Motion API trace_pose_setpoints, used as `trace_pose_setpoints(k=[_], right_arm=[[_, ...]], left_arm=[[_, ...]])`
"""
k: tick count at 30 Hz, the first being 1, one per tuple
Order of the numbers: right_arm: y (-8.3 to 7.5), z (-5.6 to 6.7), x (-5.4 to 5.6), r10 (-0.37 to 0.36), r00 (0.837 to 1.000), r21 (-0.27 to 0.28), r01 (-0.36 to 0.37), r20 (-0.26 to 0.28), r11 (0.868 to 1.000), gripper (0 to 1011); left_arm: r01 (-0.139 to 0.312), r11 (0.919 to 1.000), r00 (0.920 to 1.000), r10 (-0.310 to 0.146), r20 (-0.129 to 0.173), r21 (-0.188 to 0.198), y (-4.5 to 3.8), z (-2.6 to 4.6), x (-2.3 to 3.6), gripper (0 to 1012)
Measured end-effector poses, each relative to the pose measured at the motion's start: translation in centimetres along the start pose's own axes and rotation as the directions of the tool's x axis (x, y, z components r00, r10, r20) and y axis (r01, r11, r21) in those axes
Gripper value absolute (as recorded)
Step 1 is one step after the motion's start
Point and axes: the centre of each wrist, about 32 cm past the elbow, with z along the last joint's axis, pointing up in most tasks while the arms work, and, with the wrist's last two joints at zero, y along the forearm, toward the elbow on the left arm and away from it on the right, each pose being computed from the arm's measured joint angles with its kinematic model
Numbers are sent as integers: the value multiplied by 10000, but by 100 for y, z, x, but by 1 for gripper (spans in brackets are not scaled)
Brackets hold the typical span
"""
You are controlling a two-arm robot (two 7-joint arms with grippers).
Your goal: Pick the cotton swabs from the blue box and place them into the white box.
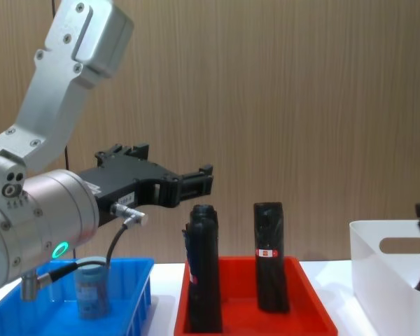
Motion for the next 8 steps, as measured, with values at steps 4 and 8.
trace_pose_setpoints(k=[4,8], right_arm=[[2,-10,4,-15,10000,-22,15,-24,10000,1001],[5,-16,6,-23,10000,-36,23,-49,10000,1001]], left_arm=[[1,10000,10000,-1,0,0,0,0,0,1004],[0,10000,10000,0,0,0,0,0,0,1004]])
